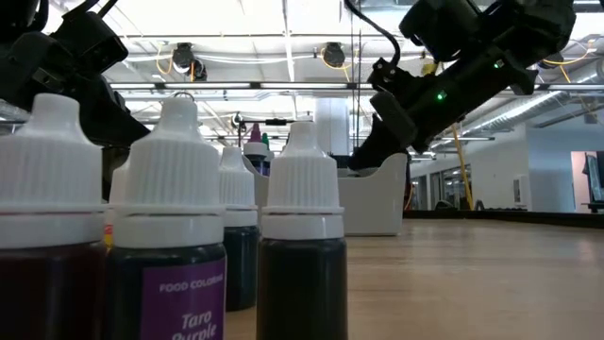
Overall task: Pick & Place food coloring
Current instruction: Put the small blue food coloring bottle into the gray bin, then put the small orange food coloring bottle into the gray bin
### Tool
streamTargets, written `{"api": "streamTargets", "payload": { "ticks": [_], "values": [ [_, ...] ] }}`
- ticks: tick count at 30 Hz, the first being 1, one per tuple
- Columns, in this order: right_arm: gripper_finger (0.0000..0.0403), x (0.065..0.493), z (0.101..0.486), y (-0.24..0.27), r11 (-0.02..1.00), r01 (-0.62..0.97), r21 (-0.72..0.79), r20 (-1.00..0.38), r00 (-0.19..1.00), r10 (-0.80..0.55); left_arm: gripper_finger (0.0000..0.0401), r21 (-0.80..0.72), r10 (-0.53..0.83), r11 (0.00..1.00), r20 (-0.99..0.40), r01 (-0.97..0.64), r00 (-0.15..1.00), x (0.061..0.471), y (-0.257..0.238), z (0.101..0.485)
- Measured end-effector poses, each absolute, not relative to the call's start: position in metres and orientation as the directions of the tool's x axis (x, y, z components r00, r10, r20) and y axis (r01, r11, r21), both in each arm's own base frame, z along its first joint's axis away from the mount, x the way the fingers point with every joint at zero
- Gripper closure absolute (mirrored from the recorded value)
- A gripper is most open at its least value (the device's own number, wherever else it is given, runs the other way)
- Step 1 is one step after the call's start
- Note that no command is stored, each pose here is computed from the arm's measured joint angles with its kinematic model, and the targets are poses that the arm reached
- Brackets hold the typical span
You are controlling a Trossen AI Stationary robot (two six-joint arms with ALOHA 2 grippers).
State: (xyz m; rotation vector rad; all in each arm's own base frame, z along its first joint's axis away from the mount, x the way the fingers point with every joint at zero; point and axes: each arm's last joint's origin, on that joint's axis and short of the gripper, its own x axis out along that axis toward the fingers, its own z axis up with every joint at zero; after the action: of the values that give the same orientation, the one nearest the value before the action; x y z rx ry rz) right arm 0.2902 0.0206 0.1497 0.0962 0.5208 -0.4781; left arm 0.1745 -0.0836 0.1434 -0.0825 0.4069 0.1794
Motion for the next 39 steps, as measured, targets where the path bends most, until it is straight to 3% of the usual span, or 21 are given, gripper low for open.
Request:
{"api": "streamTargets", "payload": {
  "ticks": [20,30,39],
  "values": [
    [0.0357,0.2861,0.1445,0.0107,0.887,0.463,-0.008,-0.49,0.771,-0.407,0.038,-0.041,0.158,0.981,-0.4,-0.19,0.903,0.1745,-0.0836,0.1434],
    [0.0308,0.2866,0.1447,0.0113,0.897,0.442,0.012,-0.494,0.782,-0.379,0.038,-0.044,0.158,0.981,-0.4,-0.191,0.903,0.1745,-0.0836,0.1434],
    [0.0314,0.2864,0.1463,0.0111,0.905,0.424,-0.032,-0.483,0.787,-0.385,0.038,-0.047,0.158,0.98,-0.401,-0.193,0.903,0.1745,-0.0836,0.1434]
  ]
}}
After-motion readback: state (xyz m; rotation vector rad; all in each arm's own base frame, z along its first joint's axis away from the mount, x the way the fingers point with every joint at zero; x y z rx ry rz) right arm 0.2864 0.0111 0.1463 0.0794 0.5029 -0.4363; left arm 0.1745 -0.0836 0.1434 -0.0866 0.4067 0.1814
